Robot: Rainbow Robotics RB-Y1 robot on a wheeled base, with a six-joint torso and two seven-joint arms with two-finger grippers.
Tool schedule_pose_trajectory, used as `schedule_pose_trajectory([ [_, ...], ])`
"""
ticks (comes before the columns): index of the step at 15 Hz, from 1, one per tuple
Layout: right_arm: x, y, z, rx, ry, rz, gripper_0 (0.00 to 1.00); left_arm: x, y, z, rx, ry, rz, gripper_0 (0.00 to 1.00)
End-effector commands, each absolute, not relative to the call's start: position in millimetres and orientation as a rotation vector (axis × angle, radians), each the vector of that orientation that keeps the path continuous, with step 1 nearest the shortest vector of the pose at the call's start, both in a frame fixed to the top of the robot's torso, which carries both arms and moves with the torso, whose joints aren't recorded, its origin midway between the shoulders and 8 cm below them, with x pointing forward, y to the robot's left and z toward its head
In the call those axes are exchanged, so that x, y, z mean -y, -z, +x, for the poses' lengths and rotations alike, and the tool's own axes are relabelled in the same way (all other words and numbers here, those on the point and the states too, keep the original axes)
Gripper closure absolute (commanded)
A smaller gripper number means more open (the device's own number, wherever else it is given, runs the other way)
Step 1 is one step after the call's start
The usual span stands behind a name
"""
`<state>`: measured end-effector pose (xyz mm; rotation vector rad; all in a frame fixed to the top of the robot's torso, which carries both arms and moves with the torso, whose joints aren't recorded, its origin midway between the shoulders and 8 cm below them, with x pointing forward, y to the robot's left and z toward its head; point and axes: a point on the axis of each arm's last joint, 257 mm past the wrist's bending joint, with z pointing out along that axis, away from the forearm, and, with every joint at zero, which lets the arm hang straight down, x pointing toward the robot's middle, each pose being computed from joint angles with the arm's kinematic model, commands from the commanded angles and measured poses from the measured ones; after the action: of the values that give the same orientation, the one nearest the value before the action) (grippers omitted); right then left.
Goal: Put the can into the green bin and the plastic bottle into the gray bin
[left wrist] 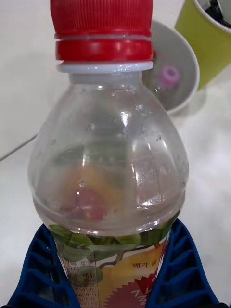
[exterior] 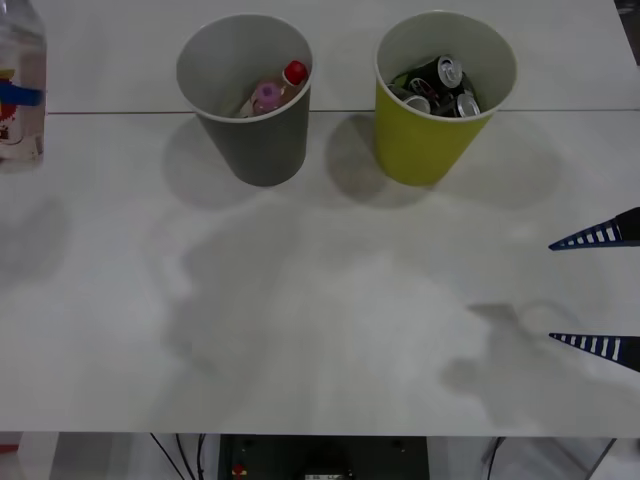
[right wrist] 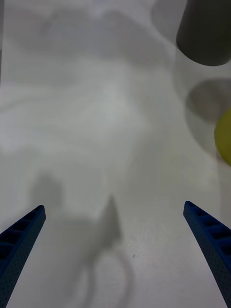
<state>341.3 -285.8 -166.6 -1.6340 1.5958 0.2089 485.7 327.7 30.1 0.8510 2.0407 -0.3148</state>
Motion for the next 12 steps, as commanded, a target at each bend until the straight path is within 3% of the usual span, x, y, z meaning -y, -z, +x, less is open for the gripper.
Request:
schedule_pose_trajectory([
  [1, 285.8, 166.6, 341.3, -1.596, -0.209, -1.634, 0.00, -305.7, -46.7, 509.1, -2.026, 0.218, 0.889, 1.00],
  [4, 285.8, 166.6, 341.3, -1.596, -0.209, -1.634, 0.00, -266.6, -68.8, 528.6, -1.967, 0.155, 0.963, 1.00],
  [7, 285.8, 166.6, 341.3, -1.596, -0.209, -1.634, 0.00, -222.5, -94.9, 540.7, -1.873, 0.162, 1.002, 1.00],
  [12, 285.8, 166.6, 341.3, -1.596, -0.209, -1.634, 0.00, -159.0, -95.6, 555.8, -1.826, 0.105, 1.107, 1.00],
])
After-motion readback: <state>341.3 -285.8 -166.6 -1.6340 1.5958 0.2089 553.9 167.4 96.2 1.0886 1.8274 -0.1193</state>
